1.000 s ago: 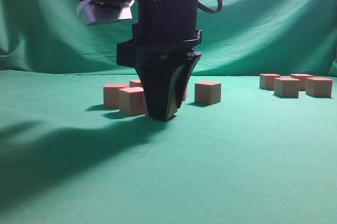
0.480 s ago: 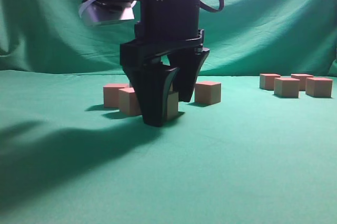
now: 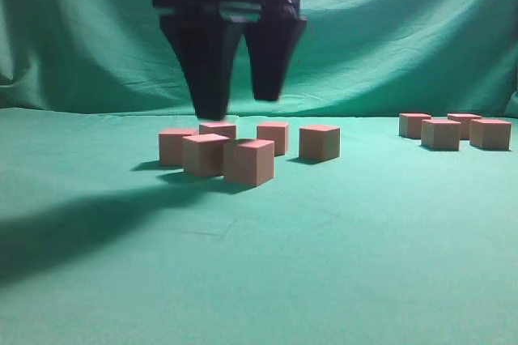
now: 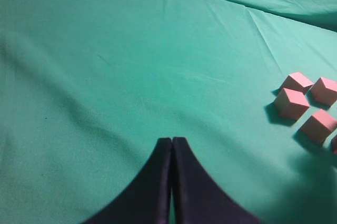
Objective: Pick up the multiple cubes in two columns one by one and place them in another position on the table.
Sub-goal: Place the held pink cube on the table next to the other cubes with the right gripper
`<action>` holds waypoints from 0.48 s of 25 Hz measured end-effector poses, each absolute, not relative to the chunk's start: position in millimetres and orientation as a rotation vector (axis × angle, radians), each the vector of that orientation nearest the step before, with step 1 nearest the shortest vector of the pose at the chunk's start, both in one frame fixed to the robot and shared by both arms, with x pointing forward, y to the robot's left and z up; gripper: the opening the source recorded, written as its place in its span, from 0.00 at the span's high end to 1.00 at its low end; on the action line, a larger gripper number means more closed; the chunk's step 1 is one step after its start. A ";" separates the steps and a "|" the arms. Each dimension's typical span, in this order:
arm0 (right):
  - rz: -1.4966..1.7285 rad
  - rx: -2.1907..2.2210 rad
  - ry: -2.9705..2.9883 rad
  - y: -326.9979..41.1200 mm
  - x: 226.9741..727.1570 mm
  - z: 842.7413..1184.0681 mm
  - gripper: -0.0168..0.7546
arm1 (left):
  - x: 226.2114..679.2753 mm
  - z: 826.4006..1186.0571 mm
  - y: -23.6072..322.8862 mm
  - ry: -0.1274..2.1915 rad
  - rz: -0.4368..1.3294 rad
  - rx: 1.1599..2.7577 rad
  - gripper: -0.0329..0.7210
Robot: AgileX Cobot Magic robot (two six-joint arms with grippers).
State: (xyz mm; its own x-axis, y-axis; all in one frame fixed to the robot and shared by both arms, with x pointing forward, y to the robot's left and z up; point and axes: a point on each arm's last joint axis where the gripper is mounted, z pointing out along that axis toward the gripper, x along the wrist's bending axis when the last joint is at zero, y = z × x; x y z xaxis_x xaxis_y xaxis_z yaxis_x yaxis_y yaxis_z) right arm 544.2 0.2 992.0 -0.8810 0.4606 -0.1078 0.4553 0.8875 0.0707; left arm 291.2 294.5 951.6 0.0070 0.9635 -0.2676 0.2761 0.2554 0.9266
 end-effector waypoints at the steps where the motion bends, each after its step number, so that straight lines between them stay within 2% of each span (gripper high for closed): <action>1: 0.095 0.713 2.920 2.5 546.5 999.0 0.26 | 291.2 951.6 294.5 1.488 0.832 1.219 0.96; 7: 0.247 0.737 2.786 1.8 551.9 1051.6 0.26 | 291.2 951.6 294.5 1.488 0.832 1.219 0.96; 12: 0.312 0.912 2.545 -37.1 555.7 1108.5 0.26 | 291.2 951.6 294.5 1.488 0.832 1.219 0.96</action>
